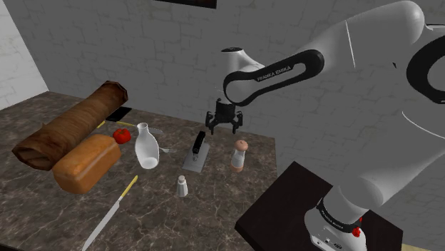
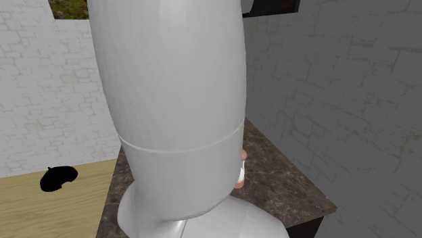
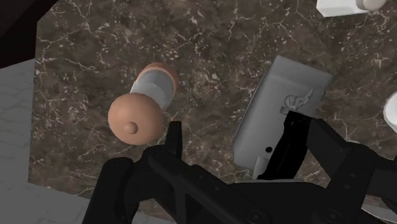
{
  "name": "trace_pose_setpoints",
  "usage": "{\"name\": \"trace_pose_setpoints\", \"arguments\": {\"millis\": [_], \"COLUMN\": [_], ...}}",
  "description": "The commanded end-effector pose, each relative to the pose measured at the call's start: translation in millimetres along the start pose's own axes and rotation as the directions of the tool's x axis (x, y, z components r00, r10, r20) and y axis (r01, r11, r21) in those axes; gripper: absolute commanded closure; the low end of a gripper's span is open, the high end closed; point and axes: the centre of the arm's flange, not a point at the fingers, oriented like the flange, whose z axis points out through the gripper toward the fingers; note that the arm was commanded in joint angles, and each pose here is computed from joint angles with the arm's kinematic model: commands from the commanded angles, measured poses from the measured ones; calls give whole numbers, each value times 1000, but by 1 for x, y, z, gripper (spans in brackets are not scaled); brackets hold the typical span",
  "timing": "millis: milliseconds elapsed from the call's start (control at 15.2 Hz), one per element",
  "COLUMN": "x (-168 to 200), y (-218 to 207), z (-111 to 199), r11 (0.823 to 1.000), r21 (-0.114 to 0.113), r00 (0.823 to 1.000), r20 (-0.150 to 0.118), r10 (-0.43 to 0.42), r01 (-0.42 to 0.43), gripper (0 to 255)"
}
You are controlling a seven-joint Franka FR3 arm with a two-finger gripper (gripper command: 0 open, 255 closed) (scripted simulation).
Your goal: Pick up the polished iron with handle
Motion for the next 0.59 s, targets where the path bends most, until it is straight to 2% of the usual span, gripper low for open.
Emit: {"name": "trace_pose_setpoints", "arguments": {"millis": [0, 264, 528], "x": [17, 46, 78], "y": [-18, -47, -73], "z": [19, 51, 84], "r11": [999, 990, 973], "r21": [3, 7, 11], "r00": [999, 990, 973], "r20": [0, 0, 0], "r10": [49, 140, 230], "r01": [-49, -140, -230], "gripper": [0, 0, 0]}}
